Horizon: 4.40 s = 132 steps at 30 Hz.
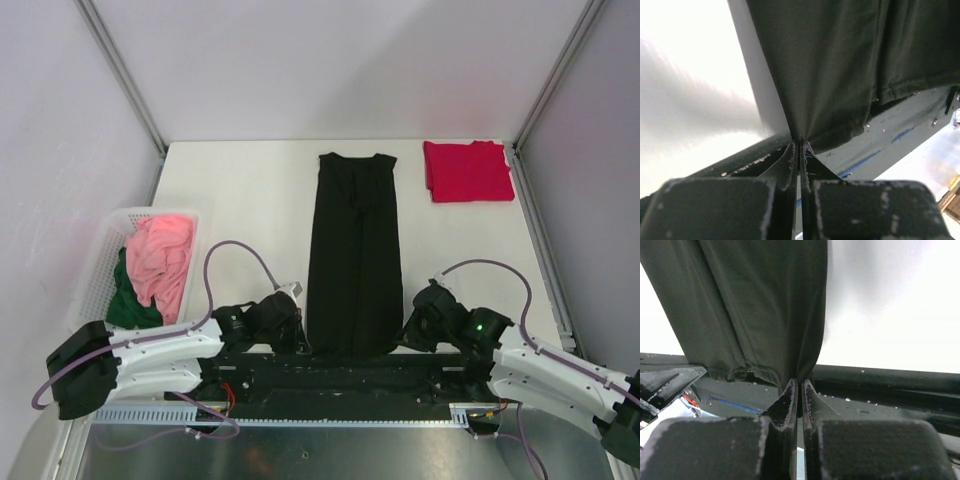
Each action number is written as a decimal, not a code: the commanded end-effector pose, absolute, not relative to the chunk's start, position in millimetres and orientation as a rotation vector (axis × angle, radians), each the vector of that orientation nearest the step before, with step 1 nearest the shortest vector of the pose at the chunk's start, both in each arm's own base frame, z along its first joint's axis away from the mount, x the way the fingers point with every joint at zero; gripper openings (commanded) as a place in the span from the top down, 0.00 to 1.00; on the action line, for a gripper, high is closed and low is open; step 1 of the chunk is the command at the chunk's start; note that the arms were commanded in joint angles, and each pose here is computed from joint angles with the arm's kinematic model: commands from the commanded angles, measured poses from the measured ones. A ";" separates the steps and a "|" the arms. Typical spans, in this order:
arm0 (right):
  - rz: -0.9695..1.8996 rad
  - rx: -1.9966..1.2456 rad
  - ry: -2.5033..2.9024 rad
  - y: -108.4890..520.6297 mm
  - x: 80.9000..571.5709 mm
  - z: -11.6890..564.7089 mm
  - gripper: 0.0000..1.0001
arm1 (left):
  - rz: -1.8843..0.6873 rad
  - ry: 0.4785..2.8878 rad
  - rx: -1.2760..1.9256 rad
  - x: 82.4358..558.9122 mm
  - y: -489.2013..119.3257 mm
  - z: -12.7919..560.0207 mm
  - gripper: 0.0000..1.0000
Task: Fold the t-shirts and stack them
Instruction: Grab the bottom of the folded rectangular tshirt with both arms, then fold the folded rectangular tshirt in 1/3 of the way
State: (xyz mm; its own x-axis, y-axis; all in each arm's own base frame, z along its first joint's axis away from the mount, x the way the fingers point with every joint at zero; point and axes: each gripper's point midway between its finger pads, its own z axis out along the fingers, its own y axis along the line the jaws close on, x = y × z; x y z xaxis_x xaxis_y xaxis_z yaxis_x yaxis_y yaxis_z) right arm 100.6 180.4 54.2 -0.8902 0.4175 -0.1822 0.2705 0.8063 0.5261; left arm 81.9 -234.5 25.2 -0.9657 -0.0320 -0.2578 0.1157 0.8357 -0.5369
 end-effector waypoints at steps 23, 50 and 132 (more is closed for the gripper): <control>0.619 0.394 2.402 182.7 363.7 137.7 1.00 | -0.650 2.385 -0.021 341.1 -289.3 154.4 1.00; 0.727 0.549 2.326 155.4 467.5 115.4 1.00 | -0.597 2.402 -0.067 451.1 -275.4 116.3 1.00; 0.446 0.135 2.454 254.3 516.6 74.1 0.77 | -0.673 2.367 -0.123 516.2 -269.2 106.1 0.90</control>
State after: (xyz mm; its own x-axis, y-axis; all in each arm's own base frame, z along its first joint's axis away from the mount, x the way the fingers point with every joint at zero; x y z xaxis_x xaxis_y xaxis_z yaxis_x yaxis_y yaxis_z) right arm 490.7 256.7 71.3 -0.8198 0.1704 -0.5467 -0.0299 0.9406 0.3381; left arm 516.8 -270.0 40.8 -0.8305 -0.2553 -0.4950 0.0106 0.8813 -0.4724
